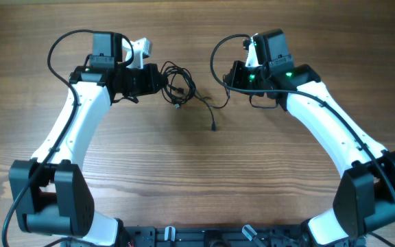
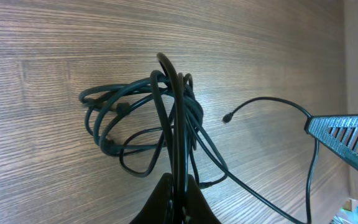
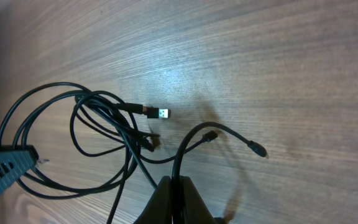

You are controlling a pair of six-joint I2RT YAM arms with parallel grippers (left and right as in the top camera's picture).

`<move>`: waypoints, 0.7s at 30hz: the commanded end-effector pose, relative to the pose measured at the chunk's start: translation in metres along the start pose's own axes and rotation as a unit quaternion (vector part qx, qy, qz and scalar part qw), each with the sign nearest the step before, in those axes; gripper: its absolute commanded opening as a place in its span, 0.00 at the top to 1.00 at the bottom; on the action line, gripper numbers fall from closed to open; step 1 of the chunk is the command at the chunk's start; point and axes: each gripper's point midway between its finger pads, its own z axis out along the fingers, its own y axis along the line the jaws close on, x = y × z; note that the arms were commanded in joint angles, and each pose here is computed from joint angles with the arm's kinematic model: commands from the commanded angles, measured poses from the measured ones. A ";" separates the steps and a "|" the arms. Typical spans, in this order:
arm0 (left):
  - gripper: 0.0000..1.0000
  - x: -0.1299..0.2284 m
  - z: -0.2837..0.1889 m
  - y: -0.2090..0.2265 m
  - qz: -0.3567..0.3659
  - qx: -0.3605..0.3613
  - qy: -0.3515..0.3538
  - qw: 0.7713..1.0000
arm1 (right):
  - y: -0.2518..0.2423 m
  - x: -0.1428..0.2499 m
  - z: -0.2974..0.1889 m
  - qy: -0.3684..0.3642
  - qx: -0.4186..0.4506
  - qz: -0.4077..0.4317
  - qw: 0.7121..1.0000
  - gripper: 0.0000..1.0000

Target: Untangle cables

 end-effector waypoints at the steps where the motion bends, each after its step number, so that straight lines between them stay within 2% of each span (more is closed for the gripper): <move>1: 0.96 0.003 0.008 0.010 0.006 -0.022 0.007 1.000 | 0.000 0.002 0.006 0.012 -0.003 0.063 0.998 0.96; 11: 0.91 0.027 0.043 0.029 -0.020 -0.030 0.066 0.997 | -0.008 0.003 0.008 0.010 0.018 0.064 0.998 0.96; 13: 0.85 0.031 0.047 0.032 -0.025 -0.033 0.075 0.996 | -0.009 0.004 0.008 0.010 0.019 0.062 0.998 0.96; 16: 0.82 0.035 0.050 0.043 -0.030 -0.056 0.083 0.995 | -0.009 0.003 0.009 0.010 0.019 0.051 0.998 0.96; 21: 0.60 0.038 0.049 0.046 -0.033 -0.066 0.088 0.993 | -0.012 0.005 0.013 0.016 0.023 0.054 0.998 0.96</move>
